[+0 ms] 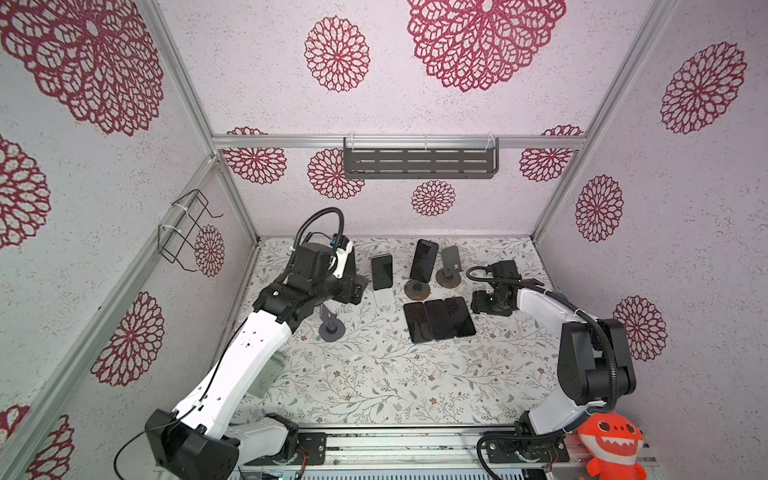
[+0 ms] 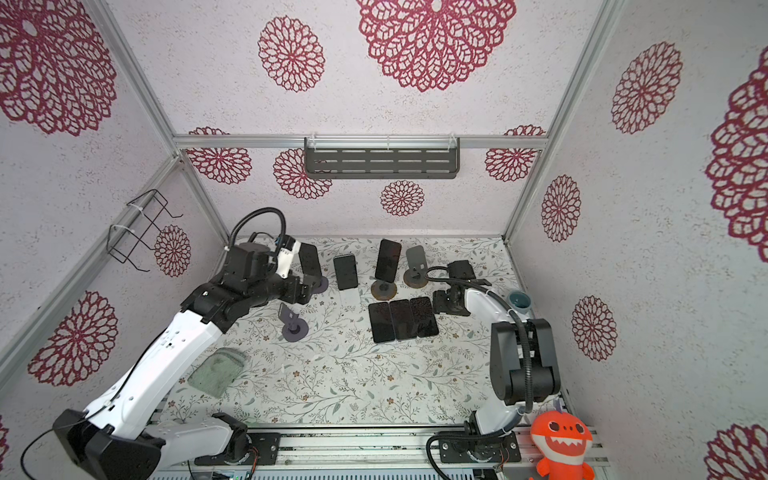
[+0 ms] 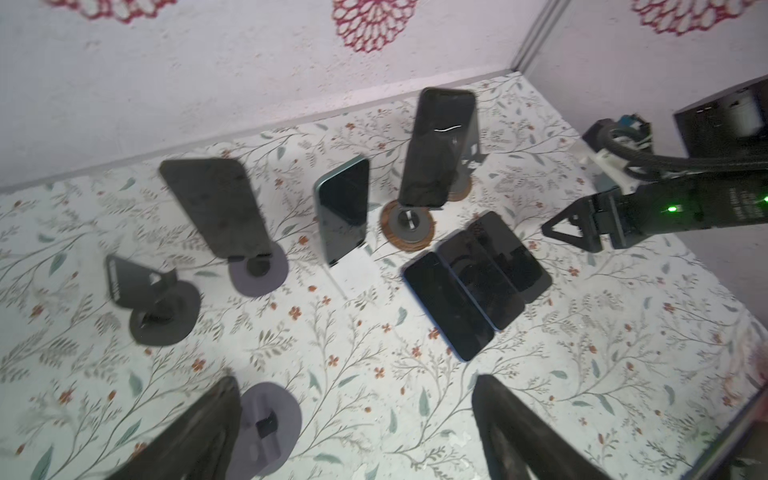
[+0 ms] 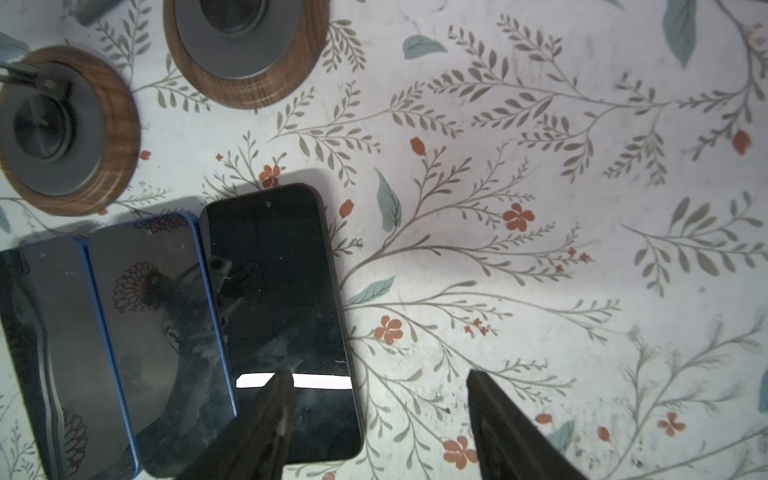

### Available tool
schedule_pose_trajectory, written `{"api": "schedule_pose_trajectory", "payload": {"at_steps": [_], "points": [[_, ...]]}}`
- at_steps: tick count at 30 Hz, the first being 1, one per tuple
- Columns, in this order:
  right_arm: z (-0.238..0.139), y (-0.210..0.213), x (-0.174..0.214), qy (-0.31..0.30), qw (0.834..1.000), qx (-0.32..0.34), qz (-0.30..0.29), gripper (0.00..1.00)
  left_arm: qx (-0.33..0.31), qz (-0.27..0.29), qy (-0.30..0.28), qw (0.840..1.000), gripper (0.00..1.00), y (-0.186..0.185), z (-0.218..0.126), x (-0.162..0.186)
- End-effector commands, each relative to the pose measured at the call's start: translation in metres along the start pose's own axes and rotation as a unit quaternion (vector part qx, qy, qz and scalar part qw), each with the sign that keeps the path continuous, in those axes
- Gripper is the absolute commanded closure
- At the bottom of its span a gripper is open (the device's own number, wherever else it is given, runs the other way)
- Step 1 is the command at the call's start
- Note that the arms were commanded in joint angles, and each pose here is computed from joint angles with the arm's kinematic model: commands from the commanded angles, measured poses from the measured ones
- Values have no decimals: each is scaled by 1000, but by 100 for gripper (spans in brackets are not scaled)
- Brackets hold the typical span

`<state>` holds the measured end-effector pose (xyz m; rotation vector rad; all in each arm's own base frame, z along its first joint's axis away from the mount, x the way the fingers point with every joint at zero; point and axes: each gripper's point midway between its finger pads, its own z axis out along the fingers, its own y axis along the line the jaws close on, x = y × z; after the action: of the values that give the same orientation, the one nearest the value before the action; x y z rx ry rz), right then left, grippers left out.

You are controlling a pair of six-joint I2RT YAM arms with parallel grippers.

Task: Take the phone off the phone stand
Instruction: 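Reach the left gripper to a black phone on a stand while the right withdraws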

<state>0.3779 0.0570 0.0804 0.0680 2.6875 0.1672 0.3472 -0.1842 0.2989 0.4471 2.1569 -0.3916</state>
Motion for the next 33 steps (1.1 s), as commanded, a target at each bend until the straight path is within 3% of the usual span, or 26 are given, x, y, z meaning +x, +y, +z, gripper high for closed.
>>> {"api": "schedule_pose_trajectory", "payload": {"at_steps": [1,8,17,33], "points": [[-22,8,-12,-42,998,-30,20,28,28,10,-34,999,2,-17,15,-35],[-35,15,8,-54,995,-67,42,16,66,57,-19,996,2,-54,78,-73],[-40,21,33,-54,992,-100,58,5,83,86,21,993,2,-78,181,-65],[-55,14,34,-77,992,-83,60,4,31,55,19,998,2,-91,260,-46]]}}
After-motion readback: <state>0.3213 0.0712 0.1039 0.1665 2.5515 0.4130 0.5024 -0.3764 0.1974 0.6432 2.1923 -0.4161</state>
